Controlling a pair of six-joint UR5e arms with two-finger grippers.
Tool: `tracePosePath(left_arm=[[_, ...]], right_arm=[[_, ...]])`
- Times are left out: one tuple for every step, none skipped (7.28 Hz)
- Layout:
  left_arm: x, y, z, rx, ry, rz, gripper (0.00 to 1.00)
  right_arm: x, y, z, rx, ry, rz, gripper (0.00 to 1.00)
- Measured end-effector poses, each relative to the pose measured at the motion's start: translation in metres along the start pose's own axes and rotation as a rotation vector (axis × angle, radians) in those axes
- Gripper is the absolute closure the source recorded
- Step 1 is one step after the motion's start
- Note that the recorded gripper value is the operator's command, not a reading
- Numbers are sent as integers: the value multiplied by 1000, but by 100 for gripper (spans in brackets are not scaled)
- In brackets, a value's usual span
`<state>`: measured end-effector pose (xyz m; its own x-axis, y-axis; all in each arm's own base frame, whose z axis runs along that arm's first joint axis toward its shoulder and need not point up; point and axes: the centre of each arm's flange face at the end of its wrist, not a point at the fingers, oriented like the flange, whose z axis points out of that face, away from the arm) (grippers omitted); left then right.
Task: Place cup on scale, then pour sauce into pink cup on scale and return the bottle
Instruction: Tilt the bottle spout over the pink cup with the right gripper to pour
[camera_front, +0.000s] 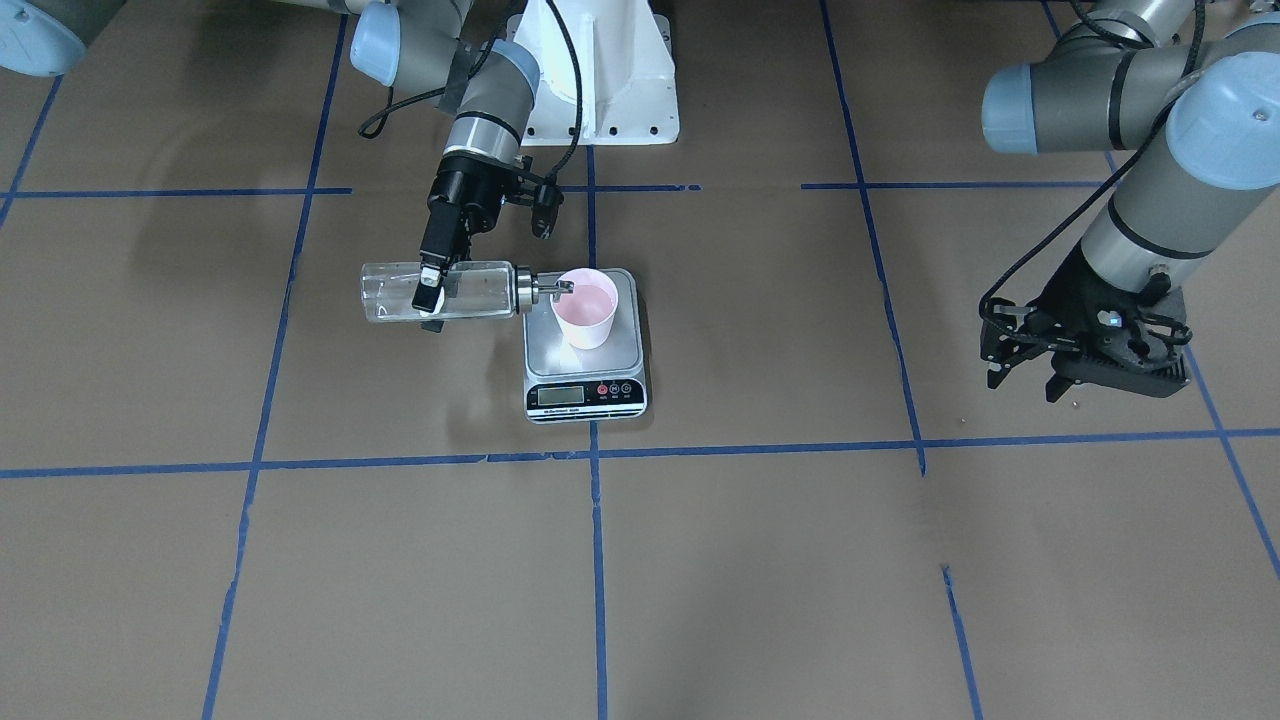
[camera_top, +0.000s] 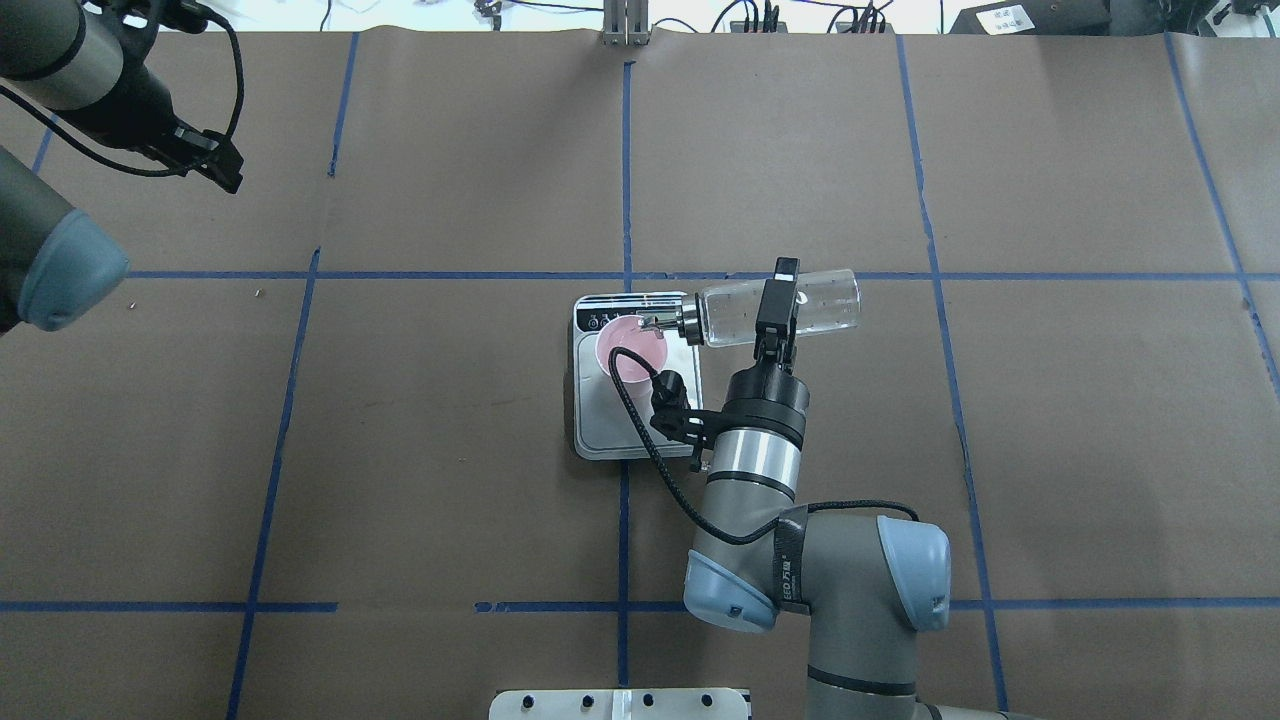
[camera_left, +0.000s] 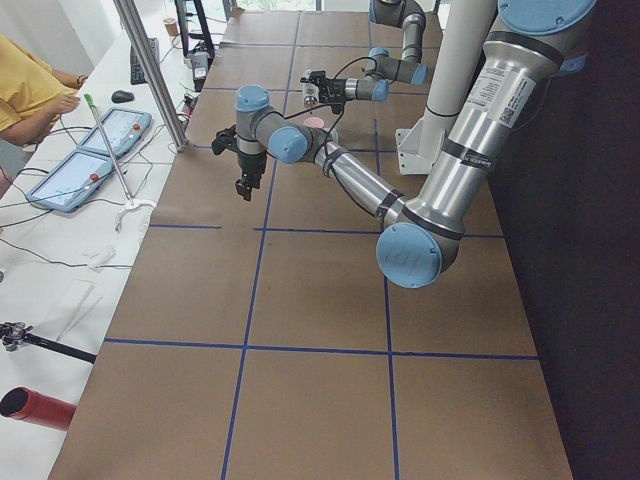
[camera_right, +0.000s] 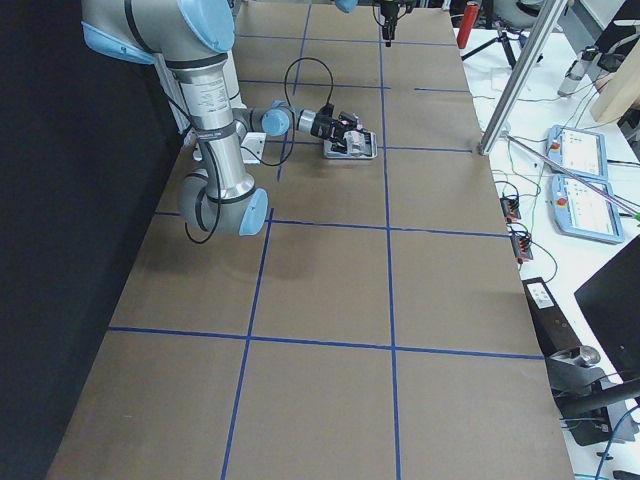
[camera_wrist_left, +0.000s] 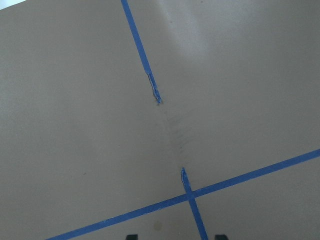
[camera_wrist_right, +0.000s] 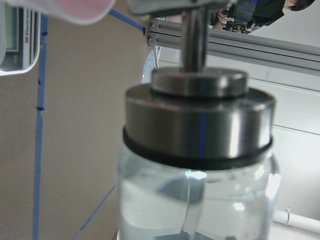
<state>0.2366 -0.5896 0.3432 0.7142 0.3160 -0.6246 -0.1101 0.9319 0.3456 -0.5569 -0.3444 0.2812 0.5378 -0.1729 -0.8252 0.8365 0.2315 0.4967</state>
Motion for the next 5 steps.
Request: tracePosePath(left_arm=[[0,0,0,0,0,-1,39],[0,0,0,0,0,-1,39],[0,0,0,0,0,-2,39],[0,0,0,1,0,-2,39],[0,0,0,0,0,-2,39]], right_arm=[[0,0,0,0,2,-13,100],[0,0,1,0,5,-36,100],[0,1,1,1,10,-60,100],[1,1,0,2,16,-71,100],[2,0,0,3,18,-75,100]])
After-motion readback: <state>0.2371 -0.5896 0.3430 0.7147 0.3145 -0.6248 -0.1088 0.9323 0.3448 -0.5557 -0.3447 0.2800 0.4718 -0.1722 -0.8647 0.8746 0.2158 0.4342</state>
